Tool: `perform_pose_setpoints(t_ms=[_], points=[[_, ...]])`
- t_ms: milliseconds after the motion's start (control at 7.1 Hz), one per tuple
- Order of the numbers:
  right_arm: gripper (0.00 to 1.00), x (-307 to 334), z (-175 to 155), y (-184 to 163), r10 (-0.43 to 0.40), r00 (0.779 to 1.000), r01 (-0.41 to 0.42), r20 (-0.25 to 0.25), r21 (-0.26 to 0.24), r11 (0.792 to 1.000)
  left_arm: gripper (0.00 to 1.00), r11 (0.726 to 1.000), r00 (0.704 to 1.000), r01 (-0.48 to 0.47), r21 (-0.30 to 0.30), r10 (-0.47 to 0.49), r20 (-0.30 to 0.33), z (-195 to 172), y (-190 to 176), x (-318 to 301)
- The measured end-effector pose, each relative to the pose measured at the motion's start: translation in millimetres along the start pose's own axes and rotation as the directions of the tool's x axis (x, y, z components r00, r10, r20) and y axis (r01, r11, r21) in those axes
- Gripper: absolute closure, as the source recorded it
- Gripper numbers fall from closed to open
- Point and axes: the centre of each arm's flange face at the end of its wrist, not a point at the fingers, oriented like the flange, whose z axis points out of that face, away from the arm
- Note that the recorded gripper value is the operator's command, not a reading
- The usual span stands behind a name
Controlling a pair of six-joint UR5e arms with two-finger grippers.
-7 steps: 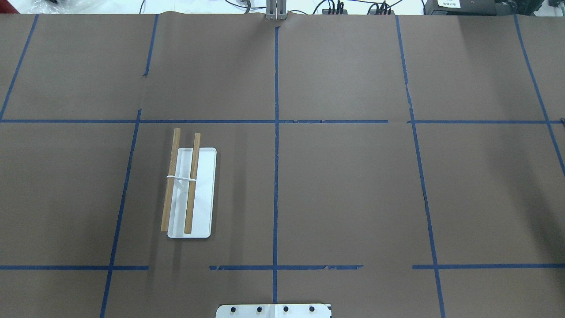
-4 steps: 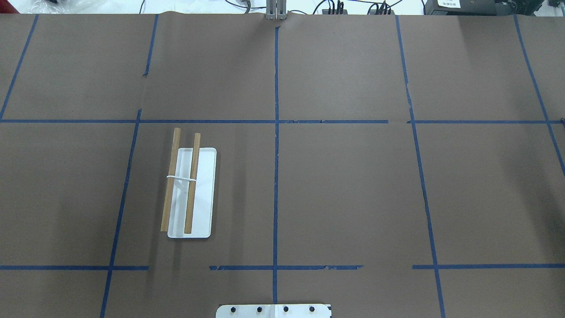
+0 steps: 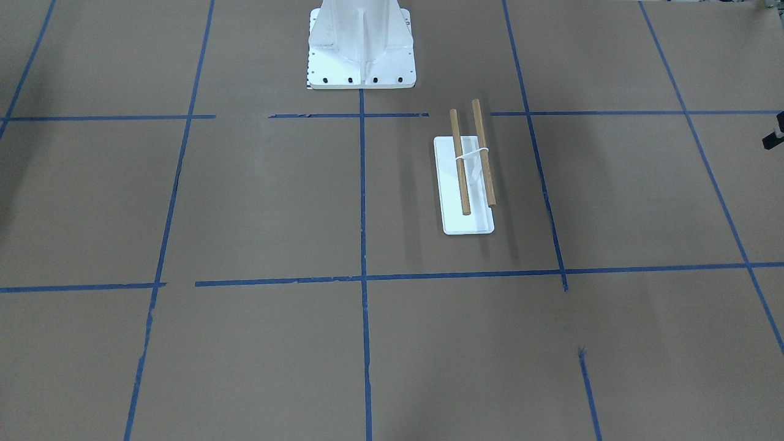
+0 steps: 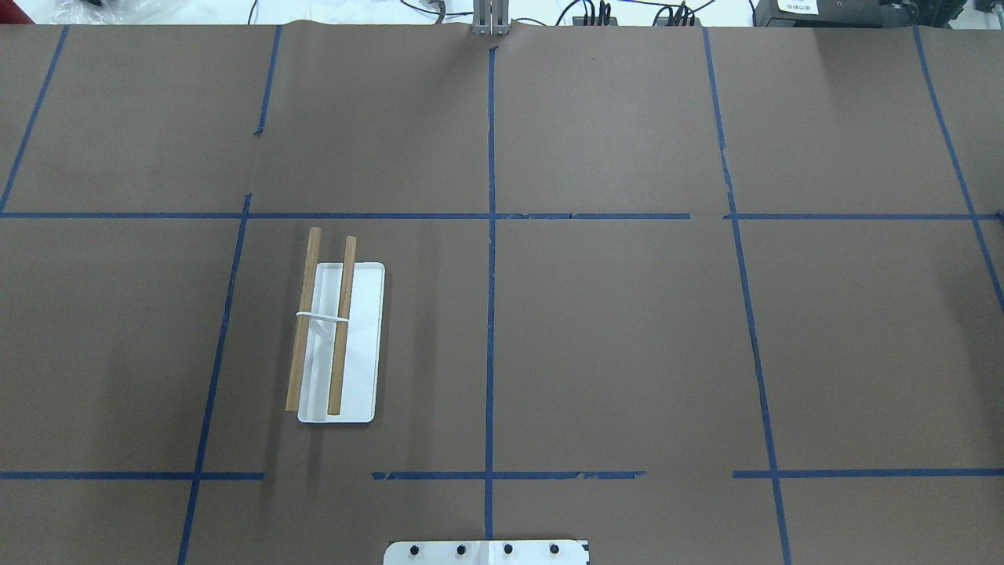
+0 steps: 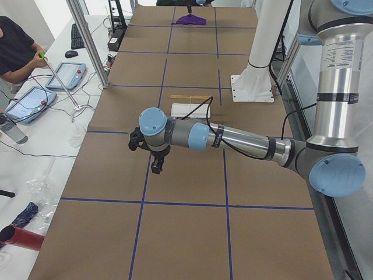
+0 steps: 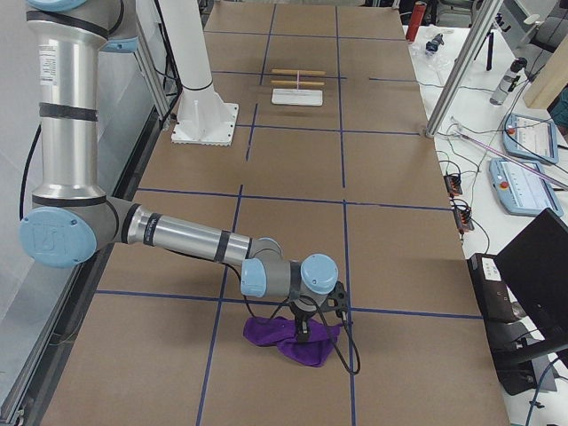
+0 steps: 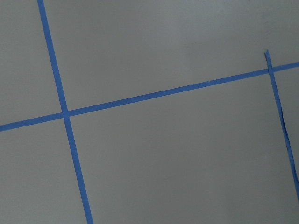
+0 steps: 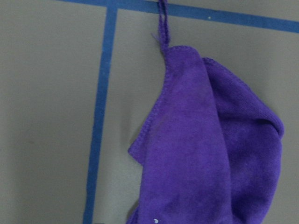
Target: Hang towel on rack
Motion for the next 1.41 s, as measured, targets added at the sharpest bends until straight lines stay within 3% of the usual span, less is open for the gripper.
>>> perform_pose_setpoints(t_ms=[141,282,704,986,1268,1408], points=[[0.62,15,11,-2,0.017,1.000,-0.018,-0.015,-0.013,1.000,0.00,1.000,1.000,-0.006,0.005,0.006,0.000,0,0,0],[1.00,26,21,-9,0.032,0.999,-0.032,-0.028,-0.028,0.999,0.00,1.000,1.000,-0.011,0.010,0.011,0.000,-1,-1,1],[1.00,29,21,-21,0.025,0.999,-0.025,-0.032,-0.027,0.999,0.00,1.000,1.000,-0.014,0.016,0.014,0.001,-2,-1,3],[1.00,11,2,-30,-0.003,1.000,0.003,-0.007,0.012,1.000,0.00,1.000,1.000,-0.010,0.020,0.010,0.001,-4,-2,5],[1.00,-35,-46,-30,-0.039,0.999,0.036,0.031,0.082,0.996,0.00,0.999,1.000,-0.002,0.033,0.002,0.000,-10,-3,13],[1.00,-73,-85,-29,-0.016,0.999,0.010,0.045,0.125,0.992,0.00,0.999,1.000,0.007,0.041,-0.007,-0.001,-12,-5,16]])
